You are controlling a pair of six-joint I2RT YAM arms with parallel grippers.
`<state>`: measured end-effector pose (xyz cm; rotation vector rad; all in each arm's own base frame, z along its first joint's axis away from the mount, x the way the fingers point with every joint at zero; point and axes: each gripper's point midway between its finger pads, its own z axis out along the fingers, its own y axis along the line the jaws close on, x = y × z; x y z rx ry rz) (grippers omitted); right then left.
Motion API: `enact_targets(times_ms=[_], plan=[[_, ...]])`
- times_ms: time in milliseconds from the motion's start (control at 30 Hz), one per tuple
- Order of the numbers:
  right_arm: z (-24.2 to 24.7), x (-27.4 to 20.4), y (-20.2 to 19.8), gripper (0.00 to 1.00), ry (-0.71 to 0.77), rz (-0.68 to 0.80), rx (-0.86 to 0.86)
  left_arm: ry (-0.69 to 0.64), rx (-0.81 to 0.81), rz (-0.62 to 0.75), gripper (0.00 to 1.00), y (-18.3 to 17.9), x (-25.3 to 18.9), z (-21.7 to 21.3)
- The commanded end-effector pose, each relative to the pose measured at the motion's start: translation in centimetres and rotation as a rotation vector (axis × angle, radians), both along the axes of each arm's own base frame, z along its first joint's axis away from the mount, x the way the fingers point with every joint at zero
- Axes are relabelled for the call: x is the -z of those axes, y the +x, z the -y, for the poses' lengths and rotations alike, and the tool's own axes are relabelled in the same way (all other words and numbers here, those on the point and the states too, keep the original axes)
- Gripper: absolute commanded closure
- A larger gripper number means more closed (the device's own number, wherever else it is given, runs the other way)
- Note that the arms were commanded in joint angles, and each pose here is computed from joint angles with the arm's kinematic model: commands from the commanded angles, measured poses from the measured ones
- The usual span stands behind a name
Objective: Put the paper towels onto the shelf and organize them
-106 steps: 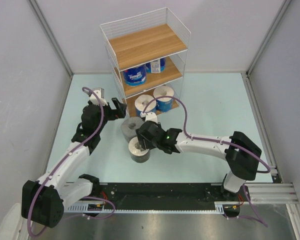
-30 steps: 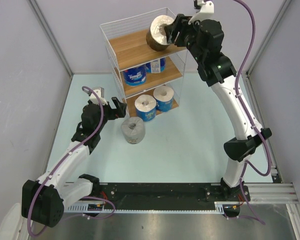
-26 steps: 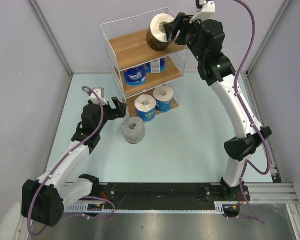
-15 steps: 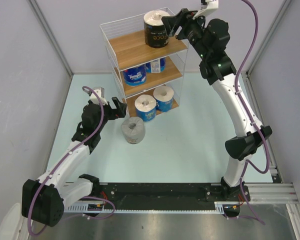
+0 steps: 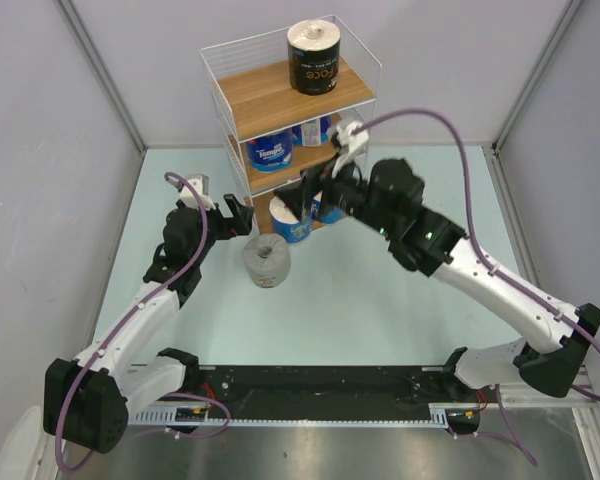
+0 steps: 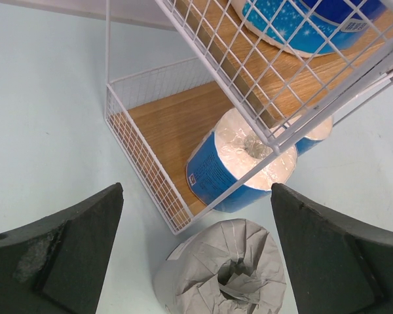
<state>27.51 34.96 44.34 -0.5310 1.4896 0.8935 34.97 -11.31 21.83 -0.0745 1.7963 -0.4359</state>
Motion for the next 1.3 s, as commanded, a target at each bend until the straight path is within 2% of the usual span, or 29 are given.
enact_targets(times_ms=[0,67,233,300,433,500,1000,1267], plan=[[-0.5,11.2,-0.3,0.24,-0.164,-0.205,0.111,-0.029,-0.008,0.064,0.00,0.5,-3.0,-0.1],[-1.8,15.6,-0.9,0.24,-0.242,-0.269,0.138,-0.032,-0.028,0.062,0.00,0.5,-3.0,-0.4],[-4.3,22.0,0.0,0.21,-0.251,-0.401,0.208,-0.024,-0.109,0.075,0.00,0.3,-3.7,-1.9],[-5.1,22.4,1.0,0.21,-0.208,-0.413,0.217,-0.021,-0.137,0.085,0.00,0.1,-4.1,-2.5],[-5.5,25.1,3.1,0.21,-0.157,-0.529,0.249,-0.016,-0.160,0.090,0.00,-0.1,-4.3,-3.1],[-5.8,27.0,3.4,0.22,-0.171,-0.578,0.235,-0.014,-0.158,0.090,0.00,-0.2,-4.3,-3.1],[-7.0,30.1,4.2,0.22,-0.186,-0.618,0.204,-0.021,-0.125,0.087,0.00,0.0,-3.9,-2.5],[-6.6,32.7,5.1,0.24,-0.234,-0.622,0.276,-0.025,-0.116,0.089,0.00,0.1,-3.9,-2.3]])
